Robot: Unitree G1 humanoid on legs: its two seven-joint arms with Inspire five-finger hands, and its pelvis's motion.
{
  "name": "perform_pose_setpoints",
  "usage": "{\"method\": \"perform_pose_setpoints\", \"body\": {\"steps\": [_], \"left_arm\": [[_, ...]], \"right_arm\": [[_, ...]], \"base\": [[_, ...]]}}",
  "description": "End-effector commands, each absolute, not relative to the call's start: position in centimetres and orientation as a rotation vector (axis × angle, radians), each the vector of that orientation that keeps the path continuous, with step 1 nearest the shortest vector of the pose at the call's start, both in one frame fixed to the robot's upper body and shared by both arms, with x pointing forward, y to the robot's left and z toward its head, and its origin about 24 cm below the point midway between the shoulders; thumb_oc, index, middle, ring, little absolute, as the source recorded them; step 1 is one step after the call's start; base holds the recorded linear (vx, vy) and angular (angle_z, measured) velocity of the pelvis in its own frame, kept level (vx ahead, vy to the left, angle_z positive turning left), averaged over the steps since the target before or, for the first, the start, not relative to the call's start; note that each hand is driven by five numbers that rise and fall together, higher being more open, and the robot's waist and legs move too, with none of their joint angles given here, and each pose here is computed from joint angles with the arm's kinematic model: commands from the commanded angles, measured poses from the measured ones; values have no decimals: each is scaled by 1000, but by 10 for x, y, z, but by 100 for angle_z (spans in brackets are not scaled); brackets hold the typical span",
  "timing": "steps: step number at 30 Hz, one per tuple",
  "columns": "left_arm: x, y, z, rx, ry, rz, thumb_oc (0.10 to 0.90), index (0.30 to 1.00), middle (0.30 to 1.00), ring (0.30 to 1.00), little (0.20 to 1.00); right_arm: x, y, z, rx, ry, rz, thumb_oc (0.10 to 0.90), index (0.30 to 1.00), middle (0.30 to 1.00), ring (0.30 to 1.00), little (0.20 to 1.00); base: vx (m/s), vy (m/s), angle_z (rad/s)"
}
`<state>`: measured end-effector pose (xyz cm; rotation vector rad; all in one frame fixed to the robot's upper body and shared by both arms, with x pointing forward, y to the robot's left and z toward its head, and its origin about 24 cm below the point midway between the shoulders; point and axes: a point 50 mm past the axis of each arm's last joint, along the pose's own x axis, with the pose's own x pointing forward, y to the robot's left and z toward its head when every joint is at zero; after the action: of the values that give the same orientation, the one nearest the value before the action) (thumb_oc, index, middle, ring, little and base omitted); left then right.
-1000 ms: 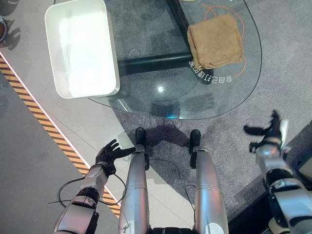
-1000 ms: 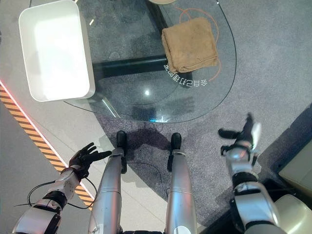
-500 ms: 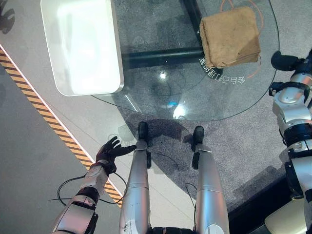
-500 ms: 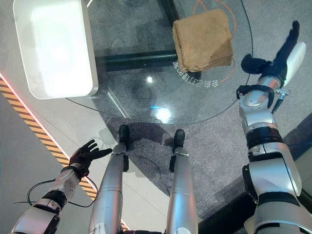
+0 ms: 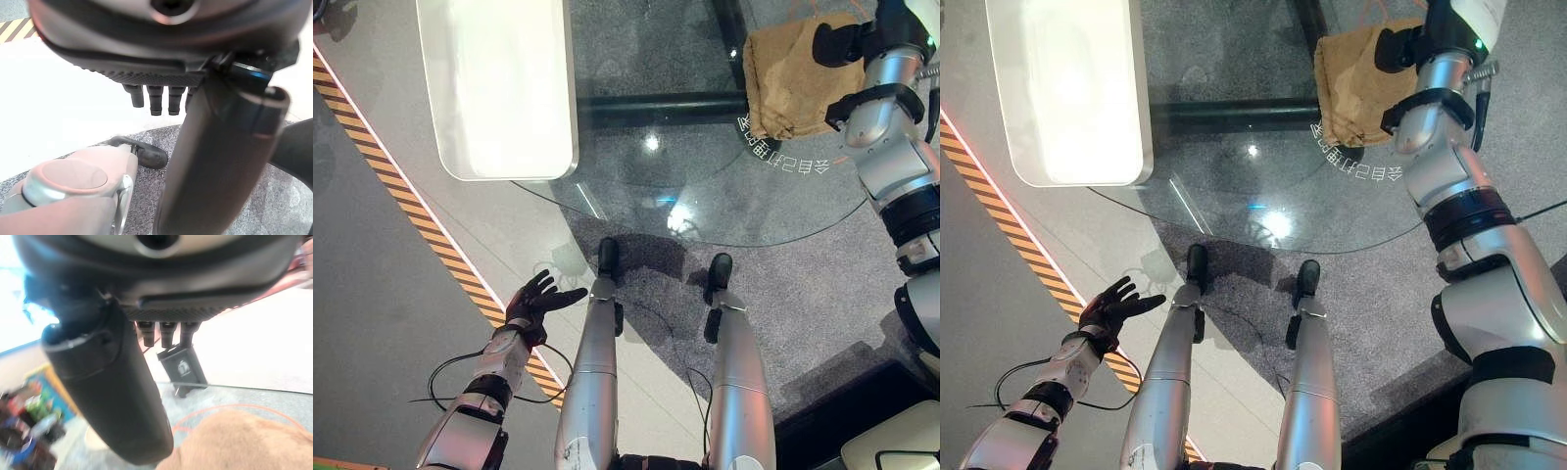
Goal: Wipe the table with a cloth and put it in the basket.
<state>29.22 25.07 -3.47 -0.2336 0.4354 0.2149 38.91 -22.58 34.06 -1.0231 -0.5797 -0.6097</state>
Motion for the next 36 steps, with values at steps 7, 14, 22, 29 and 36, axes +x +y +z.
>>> {"method": "perform_pose_setpoints", "body": {"steps": [7, 14, 22, 29, 36], "left_arm": [[265, 278, -47, -173, 503, 266, 800, 900, 900, 900, 900], [261, 277, -49, -168, 512, 256, 800, 900, 900, 900, 900], [258, 278, -51, -157, 520, 247, 800, 900, 900, 900, 900], [258, 278, -51, -143, 519, 243, 800, 900, 900, 900, 900], [256, 279, -51, -140, 524, 242, 800, 900, 900, 900, 900]], "right_arm": [[369, -239, 406, -1198, -607, -700, 800, 900, 900, 900, 900], [376, -239, 399, -1240, -508, -603, 800, 900, 900, 900, 900], [381, -245, 394, -1330, -424, -566, 800, 900, 900, 900, 900], [383, -248, 394, -1390, -382, -571, 800, 900, 900, 900, 900], [384, -245, 396, -1440, -338, -570, 800, 900, 900, 900, 900]], "base": [[15, -21, 3], [44, -15, 2], [2, -1, 0], [8, -22, 2], [0, 0, 0]]}}
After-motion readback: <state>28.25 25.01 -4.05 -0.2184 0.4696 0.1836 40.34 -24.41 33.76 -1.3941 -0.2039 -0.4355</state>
